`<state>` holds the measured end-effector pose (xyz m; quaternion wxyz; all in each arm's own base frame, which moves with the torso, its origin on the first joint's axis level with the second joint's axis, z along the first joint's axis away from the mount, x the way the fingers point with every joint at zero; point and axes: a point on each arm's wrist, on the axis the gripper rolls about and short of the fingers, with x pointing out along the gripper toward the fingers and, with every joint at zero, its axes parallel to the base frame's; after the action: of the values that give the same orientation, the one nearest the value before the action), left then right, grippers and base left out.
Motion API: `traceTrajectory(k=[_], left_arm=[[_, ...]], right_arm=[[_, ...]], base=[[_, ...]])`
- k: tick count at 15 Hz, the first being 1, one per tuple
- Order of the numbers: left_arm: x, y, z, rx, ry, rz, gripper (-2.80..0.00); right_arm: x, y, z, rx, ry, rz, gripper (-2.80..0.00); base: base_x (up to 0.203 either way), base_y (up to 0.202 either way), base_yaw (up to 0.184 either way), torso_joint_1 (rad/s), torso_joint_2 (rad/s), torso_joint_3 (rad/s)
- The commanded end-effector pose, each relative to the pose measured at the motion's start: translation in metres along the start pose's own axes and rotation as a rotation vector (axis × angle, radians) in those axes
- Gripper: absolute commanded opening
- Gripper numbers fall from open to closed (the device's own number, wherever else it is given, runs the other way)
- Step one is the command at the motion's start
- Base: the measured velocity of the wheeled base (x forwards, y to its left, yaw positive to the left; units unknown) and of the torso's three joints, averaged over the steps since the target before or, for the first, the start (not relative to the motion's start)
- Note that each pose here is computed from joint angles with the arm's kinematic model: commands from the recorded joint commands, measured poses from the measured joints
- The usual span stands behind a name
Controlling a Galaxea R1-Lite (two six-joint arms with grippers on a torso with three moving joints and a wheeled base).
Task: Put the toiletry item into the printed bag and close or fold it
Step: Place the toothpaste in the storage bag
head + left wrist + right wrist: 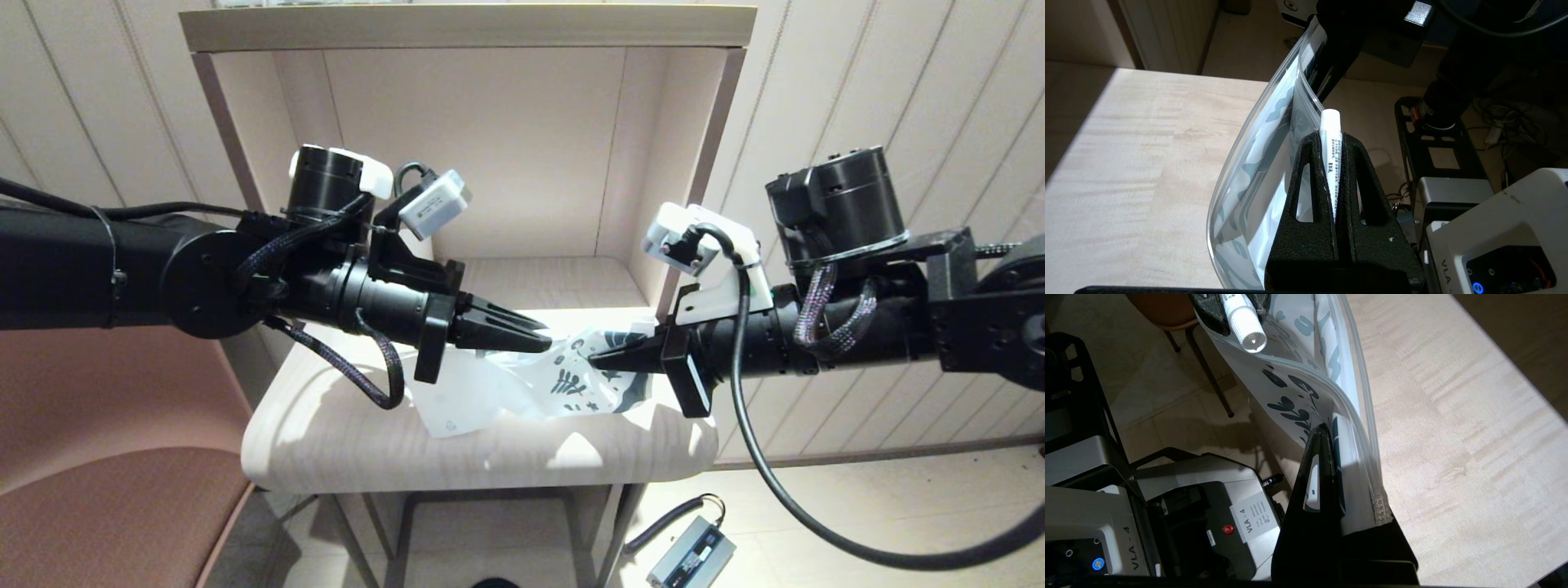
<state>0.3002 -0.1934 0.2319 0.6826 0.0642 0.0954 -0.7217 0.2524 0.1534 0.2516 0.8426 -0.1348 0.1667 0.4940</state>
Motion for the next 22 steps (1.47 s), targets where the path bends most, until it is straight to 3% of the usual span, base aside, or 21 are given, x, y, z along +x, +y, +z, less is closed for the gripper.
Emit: traceTrajectory(k=[1,4,9,14,18,22], left_arm=[[0.002,0.002,-0.004,-0.008,0.004,-0.009,-2.80],[0.002,0.001,-0.003,-0.005,0.003,-0.010,-2.80],[-0.035,-0.006,0.027,0.065,-0.052,0.076,-2.80],[-0.034,-0.005,0.023,0.054,-0.044,0.075,-2.80],[-0.034,-0.004,0.023,0.056,-0.045,0.075,-2.80],[-0.033,-0.005,0.020,0.052,-0.041,0.075,-2.80]], right_arm=[[0.000,0.003,0.001,-0.007,-0.004,0.010,-2.80],[0.000,0.003,0.001,-0.006,-0.002,0.012,-2.80],[-0.008,0.004,0.003,-0.010,-0.017,0.002,-2.80],[-0.009,0.007,0.003,-0.015,-0.020,0.003,-2.80],[-0.014,0.006,0.006,-0.051,-0.090,-0.028,-2.80],[-0.015,0.009,0.005,-0.070,-0.098,-0.032,-2.80]], base=[[0.000,0.000,0.000,0.000,0.00,0.000],[0.000,0.000,0.000,0.000,0.00,0.000],[0.000,0.000,0.000,0.000,0.00,0.000],[0.000,0.000,0.000,0.000,0.00,0.000],[0.000,0.000,0.000,0.000,0.00,0.000],[0.000,0.000,0.000,0.000,0.00,0.000]])
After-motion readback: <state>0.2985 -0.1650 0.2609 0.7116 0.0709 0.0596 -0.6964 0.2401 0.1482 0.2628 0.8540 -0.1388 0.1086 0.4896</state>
